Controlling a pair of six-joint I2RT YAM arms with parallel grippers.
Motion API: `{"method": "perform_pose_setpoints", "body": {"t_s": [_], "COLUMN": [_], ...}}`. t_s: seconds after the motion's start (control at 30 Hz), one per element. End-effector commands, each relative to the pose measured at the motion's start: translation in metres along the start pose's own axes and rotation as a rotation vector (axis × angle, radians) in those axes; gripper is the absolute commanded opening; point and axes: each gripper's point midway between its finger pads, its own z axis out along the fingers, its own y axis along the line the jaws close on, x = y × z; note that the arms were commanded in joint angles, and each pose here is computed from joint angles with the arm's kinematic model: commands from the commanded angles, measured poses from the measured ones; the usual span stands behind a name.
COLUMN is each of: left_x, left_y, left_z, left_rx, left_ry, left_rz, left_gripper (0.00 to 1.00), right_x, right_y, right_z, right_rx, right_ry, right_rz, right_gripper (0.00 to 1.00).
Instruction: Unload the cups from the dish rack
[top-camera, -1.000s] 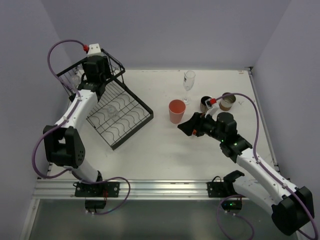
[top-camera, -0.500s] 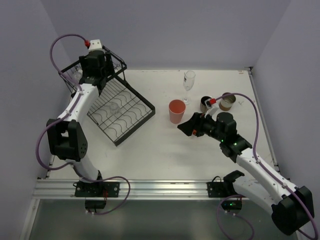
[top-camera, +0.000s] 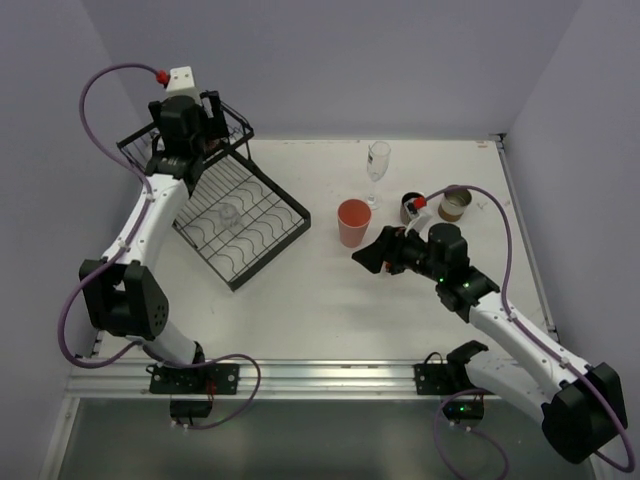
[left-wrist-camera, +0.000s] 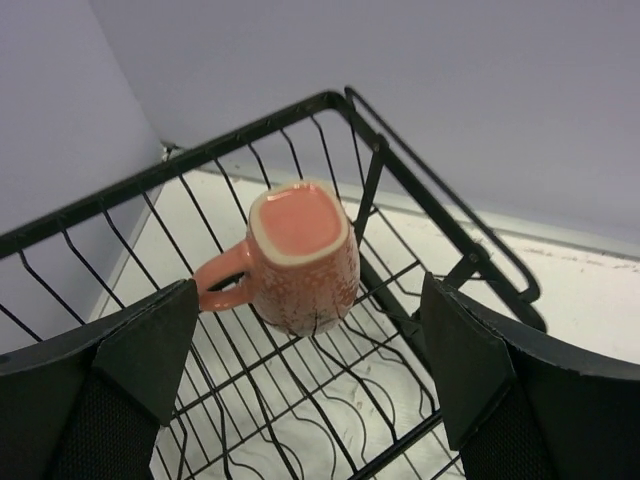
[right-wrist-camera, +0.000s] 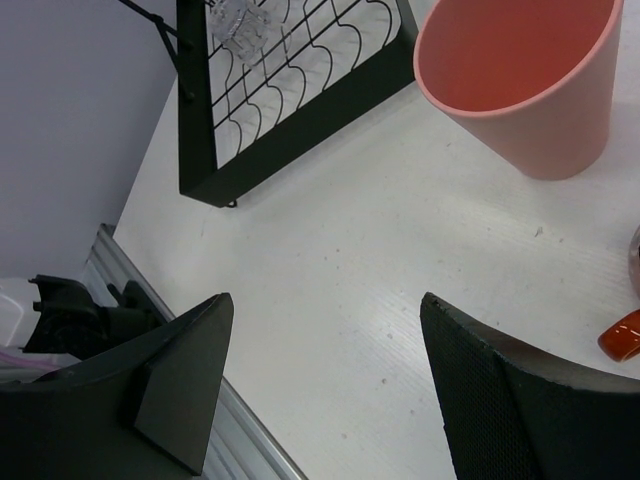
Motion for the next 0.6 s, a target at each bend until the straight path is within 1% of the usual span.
{"method": "perform_pose_setpoints", "body": {"t_s": [0.0, 0.07, 0.13, 0.17, 0.2, 0.27, 0.3, 0.33, 0.37, 0.4, 0.43, 0.47, 0.57], "left_x": [-0.057, -0.047, -0.046, -0.034, -0.04, -0.03, -0.037, -0.036, -0.027, -0.027, -0.036, -0.03, -0.032], "left_y": [-0.007, -0.009, -0.006, -0.006, -0.007, -0.01, -0.009, -0.008, -0.008, -0.007, -0.007, -0.007, -0.008], "left_z": [-0.014, -0.003, 0.003, 0.012, 0.015, 0.029, 0.032, 0.037, 0.046, 0.049, 0.052, 0.057, 0.063], "left_rx": [0.049, 0.041, 0.017, 0.009, 0.009, 0.005, -0.001, -0.009, -0.013, -0.019, -0.019, -0.022, -0.028], "left_ry": [-0.121, -0.084, -0.072, -0.041, -0.05, -0.027, -0.039, -0.035, -0.013, -0.009, -0.024, -0.007, -0.009], "left_rz": [-0.02, 0.003, 0.014, 0.035, 0.039, 0.069, 0.07, 0.073, 0.086, 0.087, 0.081, 0.085, 0.083], "left_gripper": [1.0, 1.0, 1.0, 1.0, 1.0, 1.0, 1.0, 1.0, 1.0, 1.0, 1.0, 1.0, 1.0], "right_x": [-0.01, -0.01, -0.01, -0.01, -0.01, -0.009, -0.009, -0.009, -0.008, -0.008, -0.008, -0.007, -0.008], "right_y": [0.013, 0.014, 0.015, 0.015, 0.015, 0.014, 0.014, 0.014, 0.013, 0.013, 0.013, 0.011, 0.011], "right_z": [0.002, 0.002, 0.001, 0.001, 0.0, 0.0, -0.001, -0.001, -0.001, -0.002, -0.002, -0.002, -0.002], "right_rx": [-0.052, -0.054, -0.056, -0.054, -0.052, -0.048, -0.047, -0.047, -0.045, -0.045, -0.043, -0.037, -0.033], "right_ry": [-0.026, -0.027, -0.027, -0.024, -0.027, -0.027, -0.026, -0.026, -0.022, -0.022, -0.023, -0.022, -0.025], "right_rz": [-0.033, -0.034, -0.037, -0.038, -0.038, -0.042, -0.041, -0.043, -0.041, -0.041, -0.044, -0.042, -0.045], "right_gripper": [0.78, 0.78, 0.78, 0.78, 0.78, 0.78, 0.78, 0.78, 0.78, 0.78, 0.78, 0.78, 0.78]}}
